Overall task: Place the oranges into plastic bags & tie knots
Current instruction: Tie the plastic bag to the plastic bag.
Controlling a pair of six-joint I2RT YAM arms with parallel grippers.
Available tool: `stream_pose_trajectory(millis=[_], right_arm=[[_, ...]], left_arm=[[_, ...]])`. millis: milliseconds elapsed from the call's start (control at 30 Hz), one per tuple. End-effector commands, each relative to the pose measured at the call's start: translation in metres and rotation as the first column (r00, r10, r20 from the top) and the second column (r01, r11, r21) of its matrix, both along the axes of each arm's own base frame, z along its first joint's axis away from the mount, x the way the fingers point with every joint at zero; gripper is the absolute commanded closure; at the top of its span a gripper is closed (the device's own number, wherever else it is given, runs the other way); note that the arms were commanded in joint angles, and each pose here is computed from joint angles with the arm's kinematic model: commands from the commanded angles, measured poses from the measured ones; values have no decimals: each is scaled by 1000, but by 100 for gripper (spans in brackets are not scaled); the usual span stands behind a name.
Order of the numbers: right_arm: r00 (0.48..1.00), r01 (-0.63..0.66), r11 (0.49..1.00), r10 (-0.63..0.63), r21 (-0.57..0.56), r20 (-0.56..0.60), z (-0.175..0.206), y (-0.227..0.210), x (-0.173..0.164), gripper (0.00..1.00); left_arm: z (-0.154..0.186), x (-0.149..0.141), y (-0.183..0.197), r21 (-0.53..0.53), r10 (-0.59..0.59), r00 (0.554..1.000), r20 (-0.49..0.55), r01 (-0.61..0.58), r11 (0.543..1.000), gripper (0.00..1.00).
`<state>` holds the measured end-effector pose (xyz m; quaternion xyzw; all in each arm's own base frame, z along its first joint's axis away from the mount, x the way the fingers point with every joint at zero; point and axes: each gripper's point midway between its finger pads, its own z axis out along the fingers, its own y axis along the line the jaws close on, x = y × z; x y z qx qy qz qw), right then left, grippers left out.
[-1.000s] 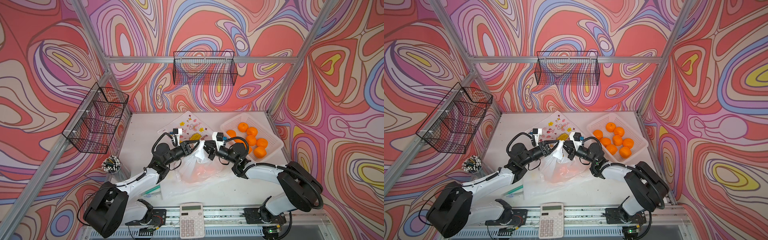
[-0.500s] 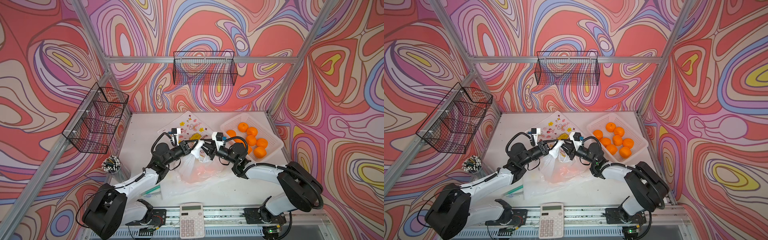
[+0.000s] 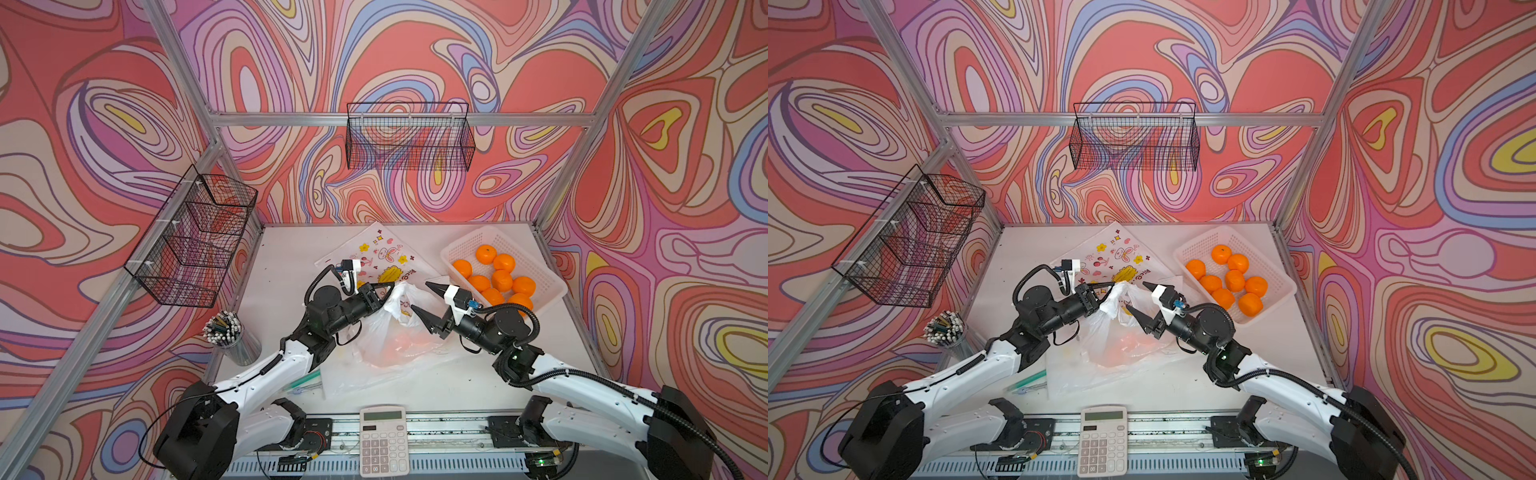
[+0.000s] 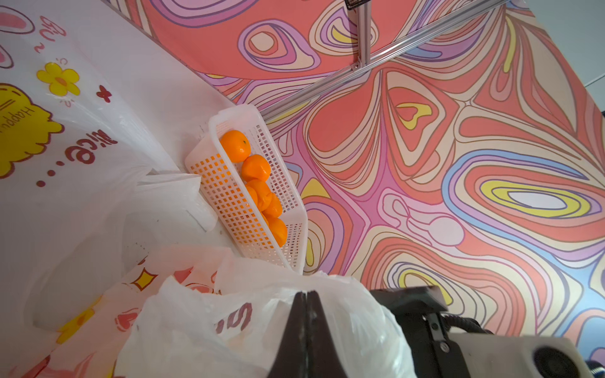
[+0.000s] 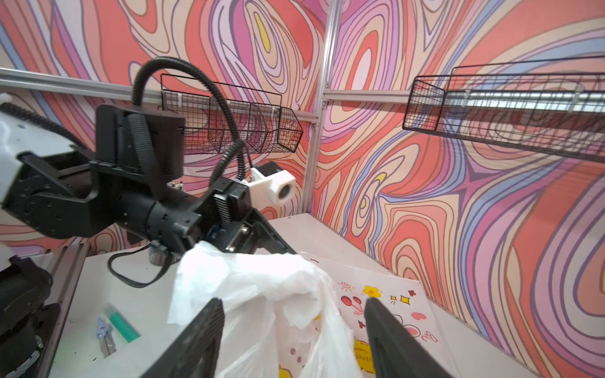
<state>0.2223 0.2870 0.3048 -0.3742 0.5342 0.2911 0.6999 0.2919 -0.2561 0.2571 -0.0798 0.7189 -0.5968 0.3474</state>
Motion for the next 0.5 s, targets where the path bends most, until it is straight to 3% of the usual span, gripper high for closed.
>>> stream_pose_trajectory(millis=[0, 233, 467], right_arm=[[994, 58, 988, -43, -146, 104, -9, 11, -7, 27], [977, 94, 968, -46, -231, 206, -7, 44, -16, 29], [969, 172, 960, -123, -223, 216, -6, 46, 0, 47]], left_arm=[[7, 6, 1, 26, 47, 999, -2, -47, 999, 100], [8, 9, 0, 56, 68, 998, -13, -68, 996, 100], [8, 8, -1, 68, 69, 998, -12, -68, 995, 100]])
